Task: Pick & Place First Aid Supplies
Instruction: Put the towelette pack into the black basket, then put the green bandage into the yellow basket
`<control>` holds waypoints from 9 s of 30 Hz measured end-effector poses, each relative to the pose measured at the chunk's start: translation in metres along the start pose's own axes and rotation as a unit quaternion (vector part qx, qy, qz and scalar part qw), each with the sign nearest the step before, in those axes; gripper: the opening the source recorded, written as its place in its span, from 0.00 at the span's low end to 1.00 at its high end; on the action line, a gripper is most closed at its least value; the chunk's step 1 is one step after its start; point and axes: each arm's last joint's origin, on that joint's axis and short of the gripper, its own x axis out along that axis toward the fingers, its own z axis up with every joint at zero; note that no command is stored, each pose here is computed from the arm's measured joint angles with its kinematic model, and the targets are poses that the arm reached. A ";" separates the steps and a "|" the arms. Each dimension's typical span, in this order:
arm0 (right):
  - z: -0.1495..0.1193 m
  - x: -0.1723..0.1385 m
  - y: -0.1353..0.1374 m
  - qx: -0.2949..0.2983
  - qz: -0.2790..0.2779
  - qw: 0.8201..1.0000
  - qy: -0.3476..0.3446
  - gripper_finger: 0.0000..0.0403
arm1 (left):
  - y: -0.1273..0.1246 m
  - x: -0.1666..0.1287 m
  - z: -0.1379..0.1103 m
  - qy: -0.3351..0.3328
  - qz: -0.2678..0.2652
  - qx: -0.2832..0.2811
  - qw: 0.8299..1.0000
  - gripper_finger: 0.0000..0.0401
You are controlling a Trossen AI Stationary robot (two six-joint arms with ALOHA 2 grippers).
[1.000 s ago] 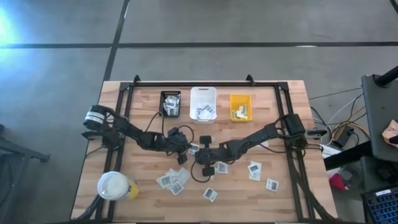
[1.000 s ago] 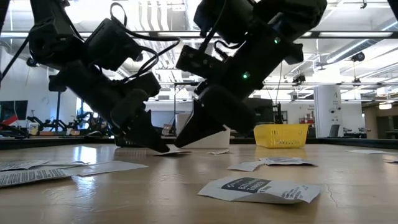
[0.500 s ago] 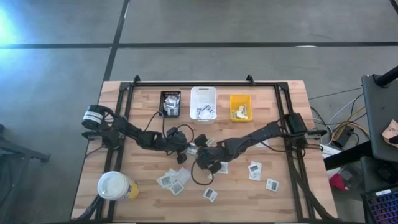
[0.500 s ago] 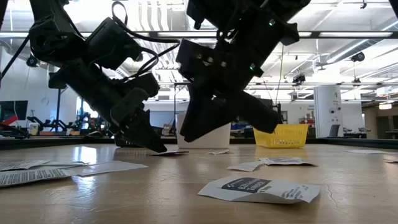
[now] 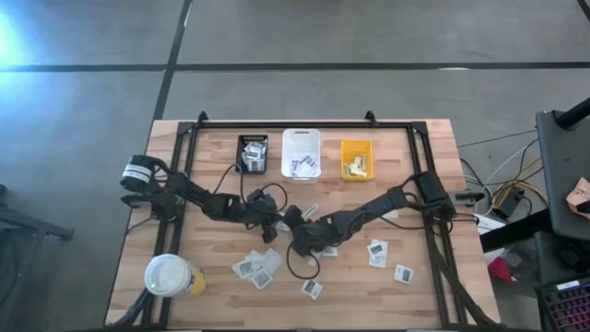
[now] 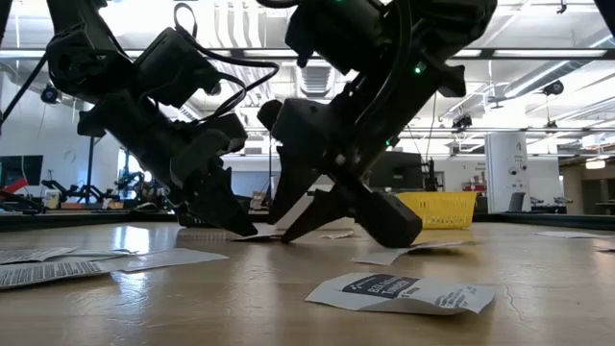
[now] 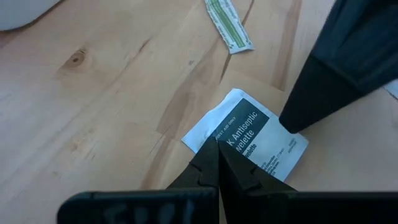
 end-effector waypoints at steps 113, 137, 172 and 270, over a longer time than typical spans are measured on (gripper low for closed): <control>0.012 -0.102 -0.087 0.522 -0.095 0.838 -0.124 0.02 | -0.013 -0.126 0.071 -0.213 -0.119 0.196 0.950 0.03; -0.002 -0.105 -0.084 0.506 -0.084 0.856 -0.065 0.30 | 0.003 -0.118 0.057 -0.149 0.042 0.178 0.972 0.00; -0.015 -0.114 -0.074 0.530 -0.051 0.846 0.006 0.21 | 0.138 -0.134 0.103 -0.017 0.146 -0.156 0.977 0.01; -0.055 -0.109 0.013 0.667 -0.040 0.743 0.039 0.02 | -0.031 0.006 0.074 -0.141 -0.028 0.136 0.980 0.00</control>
